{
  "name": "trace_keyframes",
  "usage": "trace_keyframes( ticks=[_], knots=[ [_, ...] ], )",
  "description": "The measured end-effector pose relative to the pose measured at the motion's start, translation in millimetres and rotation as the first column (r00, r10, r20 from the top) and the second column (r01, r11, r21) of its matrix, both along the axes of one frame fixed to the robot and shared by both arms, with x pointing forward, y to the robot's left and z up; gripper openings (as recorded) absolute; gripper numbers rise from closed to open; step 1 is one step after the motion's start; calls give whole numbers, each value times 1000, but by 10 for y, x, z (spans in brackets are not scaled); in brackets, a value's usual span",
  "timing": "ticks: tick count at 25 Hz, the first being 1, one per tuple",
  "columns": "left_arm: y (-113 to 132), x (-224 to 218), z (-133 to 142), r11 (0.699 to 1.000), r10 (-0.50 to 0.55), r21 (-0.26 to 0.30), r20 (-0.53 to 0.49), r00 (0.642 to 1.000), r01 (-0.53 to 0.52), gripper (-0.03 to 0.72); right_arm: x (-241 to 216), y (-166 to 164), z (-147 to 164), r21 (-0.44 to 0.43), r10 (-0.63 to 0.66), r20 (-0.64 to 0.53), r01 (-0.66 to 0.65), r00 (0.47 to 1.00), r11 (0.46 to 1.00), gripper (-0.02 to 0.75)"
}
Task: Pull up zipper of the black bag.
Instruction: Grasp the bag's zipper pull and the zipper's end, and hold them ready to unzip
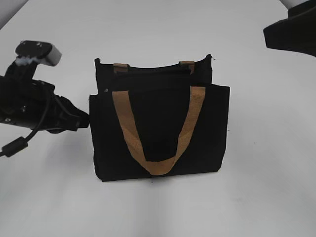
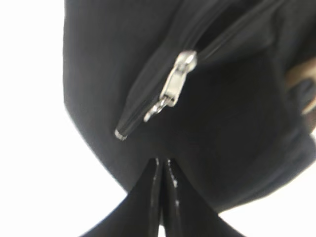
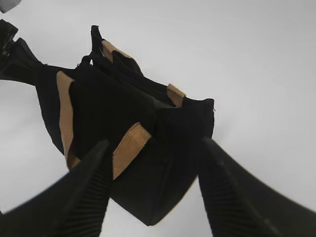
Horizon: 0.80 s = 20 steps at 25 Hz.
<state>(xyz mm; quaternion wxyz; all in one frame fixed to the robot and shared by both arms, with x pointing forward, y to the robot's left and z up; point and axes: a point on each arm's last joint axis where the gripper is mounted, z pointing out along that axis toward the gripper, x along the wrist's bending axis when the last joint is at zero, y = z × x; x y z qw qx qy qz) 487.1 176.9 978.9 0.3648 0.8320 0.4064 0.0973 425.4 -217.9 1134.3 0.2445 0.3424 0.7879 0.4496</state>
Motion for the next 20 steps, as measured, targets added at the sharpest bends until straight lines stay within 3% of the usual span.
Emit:
trace_keyframes(
  ticks=[5,8,12,17,20],
  knots=[
    [38,-14,-217,997,78,8,-70,995,-77,24,-8,5,-6,0,7,-10,-7,1000,1000,433],
    [52,-14,-273,993,114,6,-89,989,-114,162,-4,6,-9,-1,8,-11,-8,1000,1000,433],
    [144,-32,-364,967,256,12,-93,962,-256,350,2,7,-15,-2,9,-13,-9,1000,1000,433],
    [261,-28,-438,904,426,26,-87,900,-426,384,38,17,-47,-8,11,-26,-11,1000,1000,433],
    [248,-36,-441,911,412,23,-96,906,-412,370,57,22,-65,-17,16,-30,-16,999,1000,433]
  ],
)
